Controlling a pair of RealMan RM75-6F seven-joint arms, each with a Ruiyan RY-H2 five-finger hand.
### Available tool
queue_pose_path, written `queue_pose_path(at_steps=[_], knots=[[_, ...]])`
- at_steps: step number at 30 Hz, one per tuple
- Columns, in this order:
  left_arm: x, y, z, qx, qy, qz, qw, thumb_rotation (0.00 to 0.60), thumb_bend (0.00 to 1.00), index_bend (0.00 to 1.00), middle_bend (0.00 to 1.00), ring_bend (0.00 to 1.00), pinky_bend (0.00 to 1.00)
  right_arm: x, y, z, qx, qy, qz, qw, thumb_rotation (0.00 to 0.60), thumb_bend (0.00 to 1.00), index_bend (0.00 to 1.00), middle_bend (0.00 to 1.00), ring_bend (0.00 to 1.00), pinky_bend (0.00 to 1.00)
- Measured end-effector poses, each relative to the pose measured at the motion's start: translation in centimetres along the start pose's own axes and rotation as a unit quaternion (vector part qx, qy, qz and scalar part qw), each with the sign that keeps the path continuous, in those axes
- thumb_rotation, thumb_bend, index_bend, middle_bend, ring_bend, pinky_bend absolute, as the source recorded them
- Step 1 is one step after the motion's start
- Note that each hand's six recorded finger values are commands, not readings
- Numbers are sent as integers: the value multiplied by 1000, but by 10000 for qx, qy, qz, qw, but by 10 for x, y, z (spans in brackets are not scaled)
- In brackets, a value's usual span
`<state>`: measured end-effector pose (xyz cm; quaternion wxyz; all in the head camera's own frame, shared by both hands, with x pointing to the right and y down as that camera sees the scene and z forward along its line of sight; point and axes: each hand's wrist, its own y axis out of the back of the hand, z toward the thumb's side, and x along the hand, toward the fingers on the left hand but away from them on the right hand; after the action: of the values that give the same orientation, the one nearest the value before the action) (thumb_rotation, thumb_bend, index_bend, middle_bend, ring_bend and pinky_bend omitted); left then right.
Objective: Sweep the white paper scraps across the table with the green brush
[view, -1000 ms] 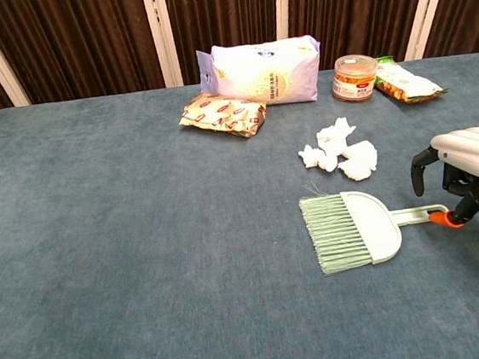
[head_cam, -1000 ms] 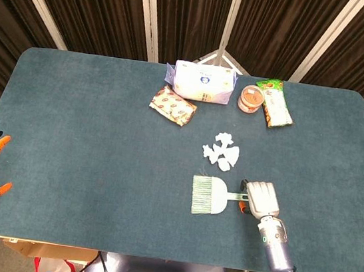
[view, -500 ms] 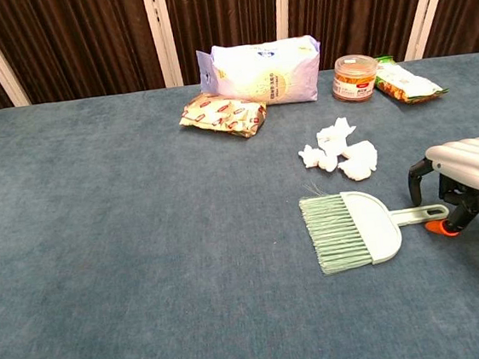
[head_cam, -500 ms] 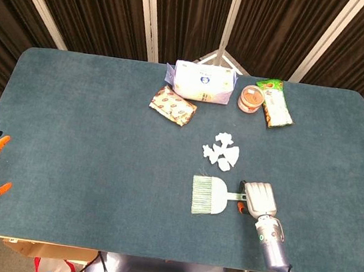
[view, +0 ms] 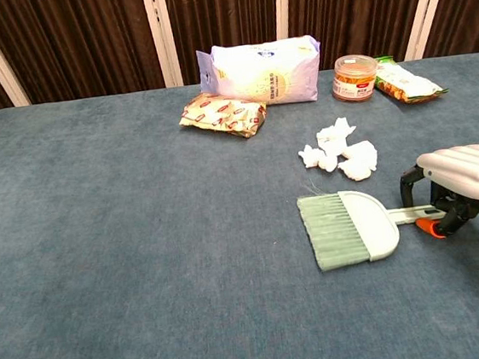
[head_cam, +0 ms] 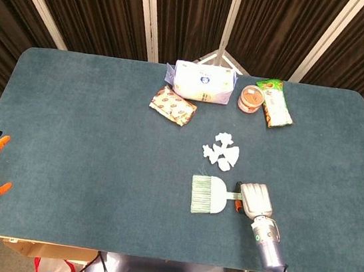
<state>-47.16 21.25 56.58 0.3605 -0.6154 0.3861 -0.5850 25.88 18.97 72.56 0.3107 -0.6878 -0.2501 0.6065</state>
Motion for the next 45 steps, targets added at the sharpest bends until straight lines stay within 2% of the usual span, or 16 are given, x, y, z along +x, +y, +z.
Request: queue_pose_path(at_steps=[8,16,20,23,30,38,45], knots=[[0,0,0,-9,5,-8,10000,600,0,0,0,0,0,1,14,1,23,82,-190,9998,600,571,820,979,1000,937],[0,0,0,-8,4,-17,10000,600,0,0,0,0,0,6,52,-3,98,149,-604,9980,600,573,827,979,1000,937],[0,0,0,0,-4,-18,10000,600,0,0,0,0,0,6,67,-8,159,90,-822,9964,600,586,873,979,1000,937],[0,0,0,-2,2,-15,10000,600,0,0,0,0,0,4,71,-11,148,23,-878,9960,600,588,896,979,999,937],[0,0,-1,-34,27,-23,10000,600,0,0,0,0,0,-6,84,-12,226,-105,-1071,9939,600,590,898,979,1000,937],[2,-1,-2,-96,56,-85,9999,600,0,0,0,0,0,-22,105,8,343,-36,-1295,9910,600,596,905,979,999,937],[3,-1,-3,-178,84,-143,9997,600,0,0,0,0,0,-44,106,35,481,40,-1261,9908,600,596,905,979,1000,937]])
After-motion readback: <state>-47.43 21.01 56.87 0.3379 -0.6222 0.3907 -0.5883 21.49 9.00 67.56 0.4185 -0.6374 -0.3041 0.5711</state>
